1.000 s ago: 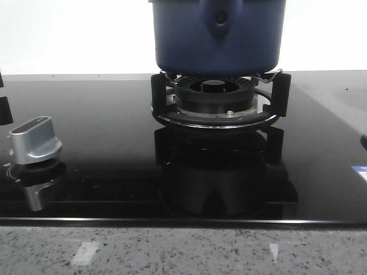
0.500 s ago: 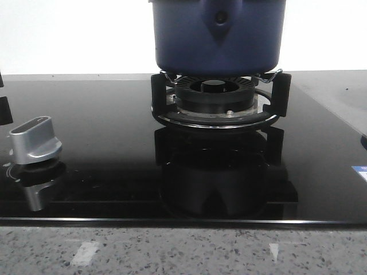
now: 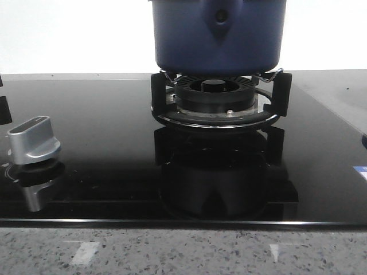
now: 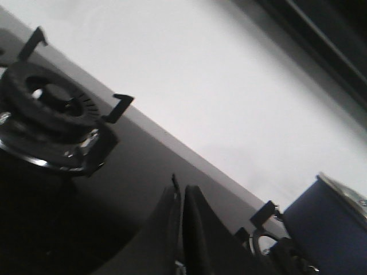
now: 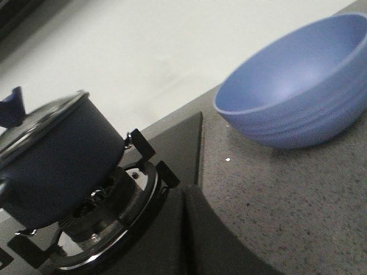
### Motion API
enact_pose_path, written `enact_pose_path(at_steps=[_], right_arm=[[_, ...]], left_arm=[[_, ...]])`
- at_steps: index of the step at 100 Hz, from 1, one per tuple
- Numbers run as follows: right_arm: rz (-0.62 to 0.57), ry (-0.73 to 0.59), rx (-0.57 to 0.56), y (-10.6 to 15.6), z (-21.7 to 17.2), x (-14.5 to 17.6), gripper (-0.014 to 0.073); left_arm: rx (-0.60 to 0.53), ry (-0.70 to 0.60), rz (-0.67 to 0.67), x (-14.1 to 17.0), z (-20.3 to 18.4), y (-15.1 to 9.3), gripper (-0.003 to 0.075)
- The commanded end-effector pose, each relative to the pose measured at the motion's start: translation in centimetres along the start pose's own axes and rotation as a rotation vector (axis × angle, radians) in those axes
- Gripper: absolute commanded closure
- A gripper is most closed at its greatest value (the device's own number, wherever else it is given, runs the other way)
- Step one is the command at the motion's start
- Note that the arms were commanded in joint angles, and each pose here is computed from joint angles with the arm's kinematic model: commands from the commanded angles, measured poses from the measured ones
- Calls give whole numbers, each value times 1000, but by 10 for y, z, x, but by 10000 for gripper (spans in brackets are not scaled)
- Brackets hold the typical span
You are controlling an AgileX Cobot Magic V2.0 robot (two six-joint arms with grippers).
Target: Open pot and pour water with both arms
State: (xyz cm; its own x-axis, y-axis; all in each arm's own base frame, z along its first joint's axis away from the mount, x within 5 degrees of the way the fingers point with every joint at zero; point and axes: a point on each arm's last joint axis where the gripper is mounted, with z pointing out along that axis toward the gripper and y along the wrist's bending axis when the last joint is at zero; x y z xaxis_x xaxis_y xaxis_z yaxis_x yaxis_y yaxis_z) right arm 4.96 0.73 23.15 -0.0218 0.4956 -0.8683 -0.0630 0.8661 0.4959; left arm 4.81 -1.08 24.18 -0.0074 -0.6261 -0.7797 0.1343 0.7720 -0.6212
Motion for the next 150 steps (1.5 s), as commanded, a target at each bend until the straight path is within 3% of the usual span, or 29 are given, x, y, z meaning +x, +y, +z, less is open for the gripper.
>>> enact_pose_path(at_steps=[1, 23, 36, 70, 98, 113, 129, 140, 150], right_arm=[[-77, -52, -24, 17, -7, -27, 659], [-188, 164, 30, 35, 0, -53, 659], [-228, 220, 50, 42, 3, -67, 659], [-247, 223, 56, 45, 3, -74, 659], [-293, 326, 101, 43, 2, -71, 659], [-298, 343, 101, 49, 3, -81, 659], [-306, 349, 97, 56, 3, -93, 657], [-329, 358, 92, 59, 4, -98, 582], [-320, 349, 81, 62, 3, -101, 433]], left_arm=[[49, -18, 36, -26, -2, -24, 741], [66, 196, 231, -54, 17, -59, 741], [86, 272, 303, -66, 27, -73, 741], [88, 294, 331, -68, 32, -75, 741], [124, 337, 412, -68, 29, -80, 741], [188, 366, 479, -75, 28, -91, 740], [281, 372, 444, -85, 36, -108, 738], [384, 410, 417, -85, 46, -117, 697], [498, 419, 354, -83, 57, -125, 568]])
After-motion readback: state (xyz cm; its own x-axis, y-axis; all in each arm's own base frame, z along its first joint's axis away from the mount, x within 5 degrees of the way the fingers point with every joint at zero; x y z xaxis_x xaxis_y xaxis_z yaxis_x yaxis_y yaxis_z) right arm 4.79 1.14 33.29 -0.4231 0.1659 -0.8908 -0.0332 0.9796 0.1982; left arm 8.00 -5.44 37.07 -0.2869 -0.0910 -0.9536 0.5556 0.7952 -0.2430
